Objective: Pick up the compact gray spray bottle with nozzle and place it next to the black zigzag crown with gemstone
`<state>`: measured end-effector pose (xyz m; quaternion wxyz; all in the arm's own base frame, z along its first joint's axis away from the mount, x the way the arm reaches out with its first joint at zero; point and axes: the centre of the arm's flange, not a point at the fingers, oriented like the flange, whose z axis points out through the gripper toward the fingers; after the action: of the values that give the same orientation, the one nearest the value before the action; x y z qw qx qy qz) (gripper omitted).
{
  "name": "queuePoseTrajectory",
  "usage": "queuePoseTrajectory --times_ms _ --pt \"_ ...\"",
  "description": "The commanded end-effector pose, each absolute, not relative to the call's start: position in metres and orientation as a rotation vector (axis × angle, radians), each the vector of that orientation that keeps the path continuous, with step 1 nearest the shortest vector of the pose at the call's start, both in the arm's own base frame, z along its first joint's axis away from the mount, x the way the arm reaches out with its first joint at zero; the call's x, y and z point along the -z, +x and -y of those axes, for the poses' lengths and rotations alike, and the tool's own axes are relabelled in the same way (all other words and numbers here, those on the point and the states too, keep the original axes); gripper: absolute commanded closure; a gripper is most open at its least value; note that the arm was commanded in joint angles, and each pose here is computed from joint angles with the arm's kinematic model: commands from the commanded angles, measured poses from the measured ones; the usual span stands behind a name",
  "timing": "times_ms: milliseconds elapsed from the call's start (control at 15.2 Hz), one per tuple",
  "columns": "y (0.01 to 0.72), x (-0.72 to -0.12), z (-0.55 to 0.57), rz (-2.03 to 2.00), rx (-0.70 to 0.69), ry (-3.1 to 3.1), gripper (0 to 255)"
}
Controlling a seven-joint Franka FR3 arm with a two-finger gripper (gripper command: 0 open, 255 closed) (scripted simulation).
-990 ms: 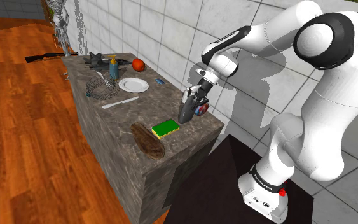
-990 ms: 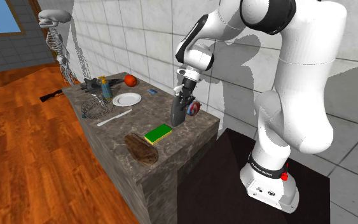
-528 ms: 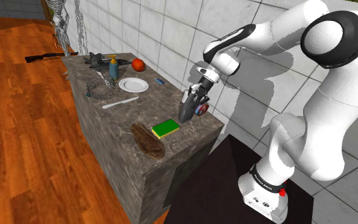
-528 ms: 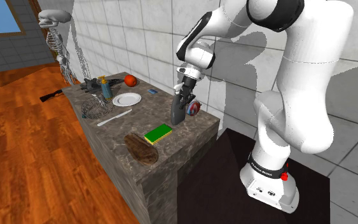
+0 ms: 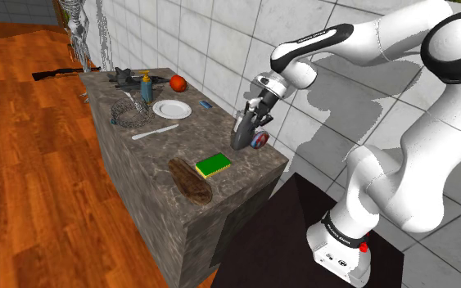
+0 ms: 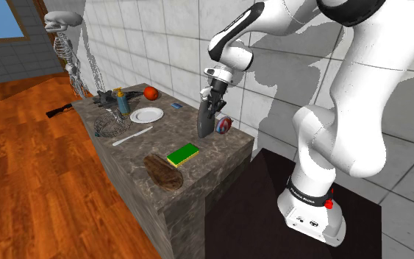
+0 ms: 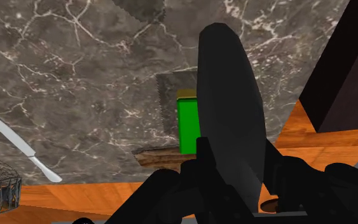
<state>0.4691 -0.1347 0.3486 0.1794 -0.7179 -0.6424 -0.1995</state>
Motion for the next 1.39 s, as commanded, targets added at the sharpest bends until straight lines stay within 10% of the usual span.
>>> queuePoseTrajectory --times_ms 0,1320 --pt "0.468 -0.359 0.135 1.817 0.563 -2.031 255" --pt "0.468 -0.465 0.135 1.817 0.563 -2.031 255"
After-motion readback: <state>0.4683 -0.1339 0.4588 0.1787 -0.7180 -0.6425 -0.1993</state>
